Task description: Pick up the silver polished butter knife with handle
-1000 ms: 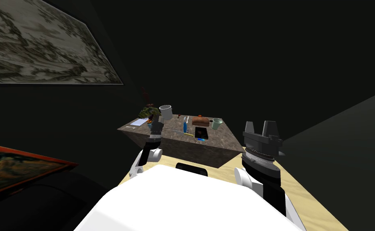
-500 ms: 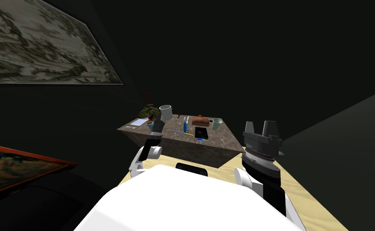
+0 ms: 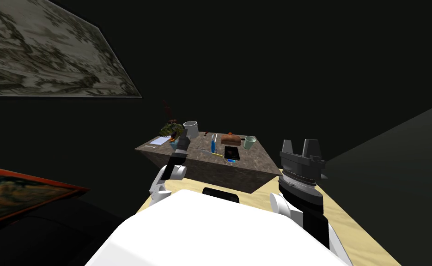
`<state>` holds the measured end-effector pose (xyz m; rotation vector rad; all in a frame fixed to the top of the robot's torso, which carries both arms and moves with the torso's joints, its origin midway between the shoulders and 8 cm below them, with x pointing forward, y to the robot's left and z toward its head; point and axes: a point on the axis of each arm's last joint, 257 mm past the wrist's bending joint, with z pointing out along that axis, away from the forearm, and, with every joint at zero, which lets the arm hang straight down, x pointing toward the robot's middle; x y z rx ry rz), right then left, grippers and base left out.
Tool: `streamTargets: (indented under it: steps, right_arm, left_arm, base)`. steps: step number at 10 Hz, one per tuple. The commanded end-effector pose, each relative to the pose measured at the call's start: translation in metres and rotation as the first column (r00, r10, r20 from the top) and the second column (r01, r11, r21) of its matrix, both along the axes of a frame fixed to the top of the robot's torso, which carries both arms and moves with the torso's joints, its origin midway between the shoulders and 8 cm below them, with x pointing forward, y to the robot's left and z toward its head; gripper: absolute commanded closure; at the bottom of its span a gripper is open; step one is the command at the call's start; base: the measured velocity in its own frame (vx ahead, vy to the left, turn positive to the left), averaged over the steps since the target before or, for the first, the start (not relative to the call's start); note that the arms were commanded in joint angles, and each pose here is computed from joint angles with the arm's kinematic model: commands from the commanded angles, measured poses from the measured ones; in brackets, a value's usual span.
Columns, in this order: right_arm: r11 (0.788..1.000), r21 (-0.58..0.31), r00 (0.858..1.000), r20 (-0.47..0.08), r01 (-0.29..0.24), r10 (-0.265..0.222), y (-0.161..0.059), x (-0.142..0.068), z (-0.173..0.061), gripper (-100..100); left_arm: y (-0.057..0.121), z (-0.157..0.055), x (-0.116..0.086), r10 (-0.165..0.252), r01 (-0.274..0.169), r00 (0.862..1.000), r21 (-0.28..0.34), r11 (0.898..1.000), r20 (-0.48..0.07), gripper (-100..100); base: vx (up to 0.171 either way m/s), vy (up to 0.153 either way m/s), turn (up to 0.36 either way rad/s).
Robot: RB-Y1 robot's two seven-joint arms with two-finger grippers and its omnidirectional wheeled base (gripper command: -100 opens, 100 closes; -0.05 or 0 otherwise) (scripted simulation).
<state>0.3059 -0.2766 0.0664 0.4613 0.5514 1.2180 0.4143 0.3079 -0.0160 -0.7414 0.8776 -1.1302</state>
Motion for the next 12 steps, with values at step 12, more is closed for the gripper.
streamTargets:
  steps: [12]
  right_arm:
    - [1.0, 0.0, 1.0, 0.0, 0.0, 0.0, 0.0, 0.0, 0.0, 0]
  left_arm:
    - [0.024, -0.029, 0.045, 0.039, -0.055, 0.975, -0.067, 0.996, -0.218, -100]
  base:
    - [-0.009, 0.026, -0.036]
